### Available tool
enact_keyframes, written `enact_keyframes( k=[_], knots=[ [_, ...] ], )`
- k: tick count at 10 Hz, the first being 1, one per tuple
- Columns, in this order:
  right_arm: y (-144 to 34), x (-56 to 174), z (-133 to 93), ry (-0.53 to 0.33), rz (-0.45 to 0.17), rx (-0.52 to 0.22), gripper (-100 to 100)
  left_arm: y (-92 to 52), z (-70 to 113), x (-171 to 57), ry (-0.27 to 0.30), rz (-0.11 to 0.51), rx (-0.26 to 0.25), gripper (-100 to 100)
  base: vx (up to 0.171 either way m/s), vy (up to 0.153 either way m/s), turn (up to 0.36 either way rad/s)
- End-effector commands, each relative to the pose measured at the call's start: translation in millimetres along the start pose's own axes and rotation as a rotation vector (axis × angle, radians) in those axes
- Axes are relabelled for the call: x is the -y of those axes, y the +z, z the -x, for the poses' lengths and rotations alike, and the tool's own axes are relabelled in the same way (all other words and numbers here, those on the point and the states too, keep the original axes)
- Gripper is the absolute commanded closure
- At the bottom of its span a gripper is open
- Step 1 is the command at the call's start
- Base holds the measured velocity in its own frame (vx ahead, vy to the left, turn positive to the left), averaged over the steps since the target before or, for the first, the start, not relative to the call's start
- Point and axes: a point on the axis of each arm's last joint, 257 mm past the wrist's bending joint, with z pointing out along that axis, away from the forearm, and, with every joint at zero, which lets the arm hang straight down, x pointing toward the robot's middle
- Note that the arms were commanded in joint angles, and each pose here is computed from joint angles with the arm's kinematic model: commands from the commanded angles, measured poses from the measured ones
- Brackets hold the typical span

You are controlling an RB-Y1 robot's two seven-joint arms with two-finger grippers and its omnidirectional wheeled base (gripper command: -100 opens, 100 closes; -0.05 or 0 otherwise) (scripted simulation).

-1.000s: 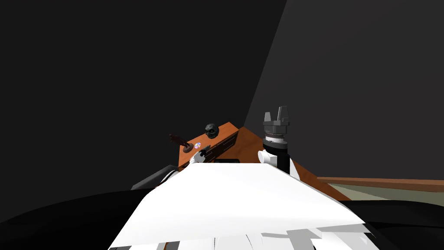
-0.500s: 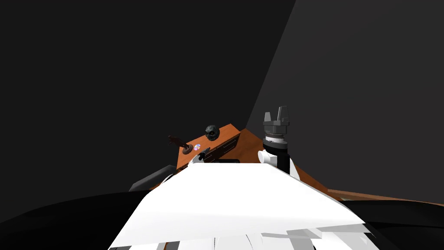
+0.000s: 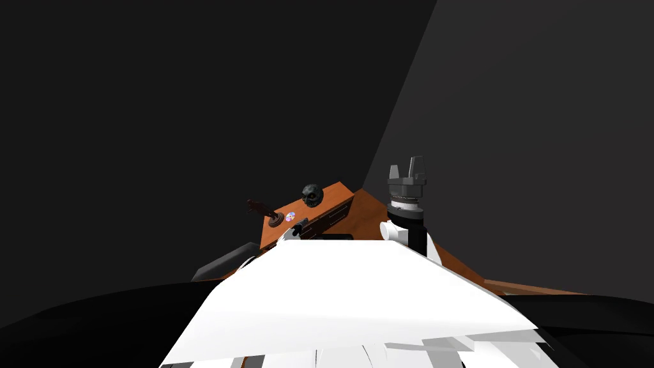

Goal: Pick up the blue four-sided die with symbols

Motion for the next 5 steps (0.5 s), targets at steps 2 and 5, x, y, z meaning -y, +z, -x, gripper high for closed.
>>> enact_keyframes(
  k=[2,5],
  knots=[
    [0.0,0.0,0.0,0.000,0.000,0.000,0,0.0,-0.1,-0.1,0.000,0.000,0.000,0,0.000,0.000,0.000],
    [0.0,0.0,0.0,0.000,0.000,0.000,0,8.1,17.0,10.1,-0.019,0.018,0.007,100,-0.090,0.046,-0.132]
  ],
)
